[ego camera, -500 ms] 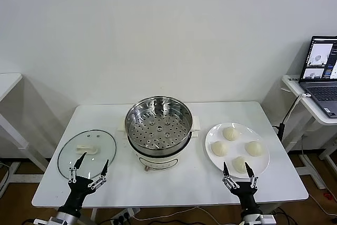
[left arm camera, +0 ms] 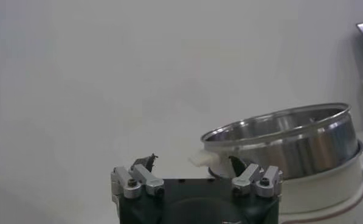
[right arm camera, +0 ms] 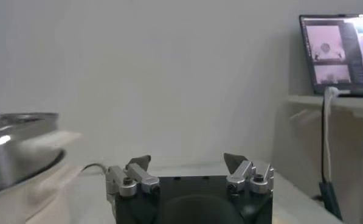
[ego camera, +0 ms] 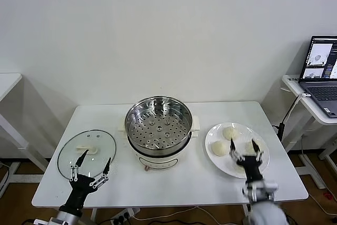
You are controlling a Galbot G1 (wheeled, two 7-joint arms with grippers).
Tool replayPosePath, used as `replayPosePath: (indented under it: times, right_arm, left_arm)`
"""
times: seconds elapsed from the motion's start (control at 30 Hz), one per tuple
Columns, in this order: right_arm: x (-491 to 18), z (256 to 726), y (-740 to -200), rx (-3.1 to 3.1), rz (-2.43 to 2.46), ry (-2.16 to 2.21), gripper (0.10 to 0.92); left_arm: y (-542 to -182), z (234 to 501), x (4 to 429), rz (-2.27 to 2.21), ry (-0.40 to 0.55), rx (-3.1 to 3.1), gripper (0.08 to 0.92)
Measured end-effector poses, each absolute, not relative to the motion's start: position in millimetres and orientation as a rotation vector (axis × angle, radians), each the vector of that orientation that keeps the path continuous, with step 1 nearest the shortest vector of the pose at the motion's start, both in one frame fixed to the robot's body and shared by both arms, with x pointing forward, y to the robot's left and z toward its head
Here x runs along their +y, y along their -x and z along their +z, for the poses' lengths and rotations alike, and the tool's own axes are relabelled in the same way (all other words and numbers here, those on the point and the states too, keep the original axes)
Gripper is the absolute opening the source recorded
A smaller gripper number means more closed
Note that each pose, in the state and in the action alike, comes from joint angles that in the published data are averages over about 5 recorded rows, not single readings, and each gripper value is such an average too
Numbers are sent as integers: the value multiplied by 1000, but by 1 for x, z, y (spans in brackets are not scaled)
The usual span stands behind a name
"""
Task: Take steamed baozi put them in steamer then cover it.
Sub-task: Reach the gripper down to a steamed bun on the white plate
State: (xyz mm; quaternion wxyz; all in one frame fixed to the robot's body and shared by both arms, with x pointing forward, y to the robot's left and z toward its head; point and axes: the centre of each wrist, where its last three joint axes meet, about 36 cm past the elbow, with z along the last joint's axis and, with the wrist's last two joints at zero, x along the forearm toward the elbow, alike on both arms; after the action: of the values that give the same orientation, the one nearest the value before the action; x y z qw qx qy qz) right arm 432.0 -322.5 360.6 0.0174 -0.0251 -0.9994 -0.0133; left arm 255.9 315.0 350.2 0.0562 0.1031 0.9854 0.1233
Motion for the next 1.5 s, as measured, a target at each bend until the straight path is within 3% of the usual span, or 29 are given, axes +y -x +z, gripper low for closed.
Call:
replayPosePath:
  times: [0.37, 0.83, 1.13, 1.5]
  right_arm:
    - [-378, 398, -551, -2997, 235, -286, 823]
    - [-439, 474, -647, -2344, 853, -1157, 823]
    - [-436, 507, -684, -1848, 1122, -1333, 823]
    - [-411, 498, -715, -1555, 1245, -1326, 823]
  left_arm:
    - [-259, 354, 310, 366, -319, 2968, 823]
    - [-259, 358, 306, 362, -311, 2959, 823]
    - [-257, 357, 306, 358, -297, 2966, 823]
    - [-254, 355, 308, 360, -283, 2970, 823]
